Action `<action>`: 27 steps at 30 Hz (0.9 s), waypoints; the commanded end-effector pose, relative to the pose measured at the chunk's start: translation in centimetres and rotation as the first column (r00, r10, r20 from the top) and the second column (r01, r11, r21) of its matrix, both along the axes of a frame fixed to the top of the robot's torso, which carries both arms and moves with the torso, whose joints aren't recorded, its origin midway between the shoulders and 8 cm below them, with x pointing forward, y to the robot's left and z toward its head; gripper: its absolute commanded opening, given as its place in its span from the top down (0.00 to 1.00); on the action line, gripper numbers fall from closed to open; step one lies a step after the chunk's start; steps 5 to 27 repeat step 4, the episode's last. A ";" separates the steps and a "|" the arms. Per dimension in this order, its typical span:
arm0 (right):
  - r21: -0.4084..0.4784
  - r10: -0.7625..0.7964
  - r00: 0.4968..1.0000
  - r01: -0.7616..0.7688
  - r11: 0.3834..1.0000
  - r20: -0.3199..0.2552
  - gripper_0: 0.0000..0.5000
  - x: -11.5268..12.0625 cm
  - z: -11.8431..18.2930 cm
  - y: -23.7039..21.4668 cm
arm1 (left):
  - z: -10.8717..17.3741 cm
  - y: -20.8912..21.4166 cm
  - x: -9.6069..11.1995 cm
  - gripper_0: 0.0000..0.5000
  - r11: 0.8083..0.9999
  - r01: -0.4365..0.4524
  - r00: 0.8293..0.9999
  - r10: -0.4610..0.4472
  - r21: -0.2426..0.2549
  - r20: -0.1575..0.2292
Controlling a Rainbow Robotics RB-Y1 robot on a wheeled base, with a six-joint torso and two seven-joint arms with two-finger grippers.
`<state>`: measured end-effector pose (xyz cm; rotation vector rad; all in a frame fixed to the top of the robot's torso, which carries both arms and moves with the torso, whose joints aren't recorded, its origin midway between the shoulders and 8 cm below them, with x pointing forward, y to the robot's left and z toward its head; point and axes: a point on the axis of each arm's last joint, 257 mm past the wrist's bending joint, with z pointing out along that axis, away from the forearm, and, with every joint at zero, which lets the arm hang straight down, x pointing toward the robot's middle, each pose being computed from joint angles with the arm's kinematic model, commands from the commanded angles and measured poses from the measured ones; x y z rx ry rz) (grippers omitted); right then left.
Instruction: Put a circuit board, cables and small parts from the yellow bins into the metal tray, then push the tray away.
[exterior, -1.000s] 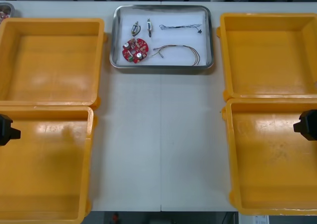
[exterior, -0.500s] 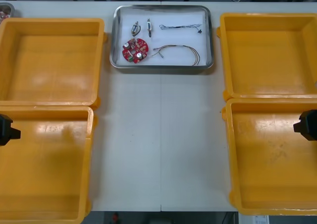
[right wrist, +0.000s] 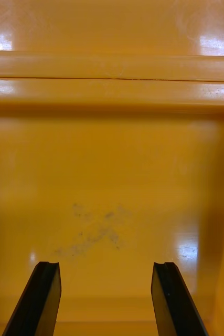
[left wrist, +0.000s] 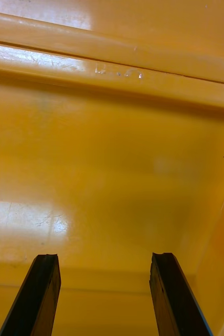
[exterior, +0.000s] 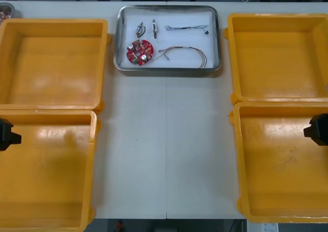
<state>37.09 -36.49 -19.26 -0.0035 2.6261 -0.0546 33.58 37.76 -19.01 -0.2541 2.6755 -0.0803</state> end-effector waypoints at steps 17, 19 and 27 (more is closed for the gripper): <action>-0.019 -0.060 0.998 0.060 0.998 0.009 0.00 -0.5 0.7 -2.0 | 0.7 1.3 -0.6 0.00 0.995 0.049 0.999 -0.049 0.084 0.000; -0.019 -0.060 0.998 0.060 0.998 0.009 0.00 -0.5 0.7 -2.0 | 0.7 1.3 -0.6 0.00 0.995 0.049 0.999 -0.049 0.084 0.000; -0.019 -0.060 0.998 0.060 0.998 0.009 0.00 -0.5 0.7 -2.0 | 0.7 1.3 -0.6 0.00 0.995 0.049 0.999 -0.049 0.084 0.000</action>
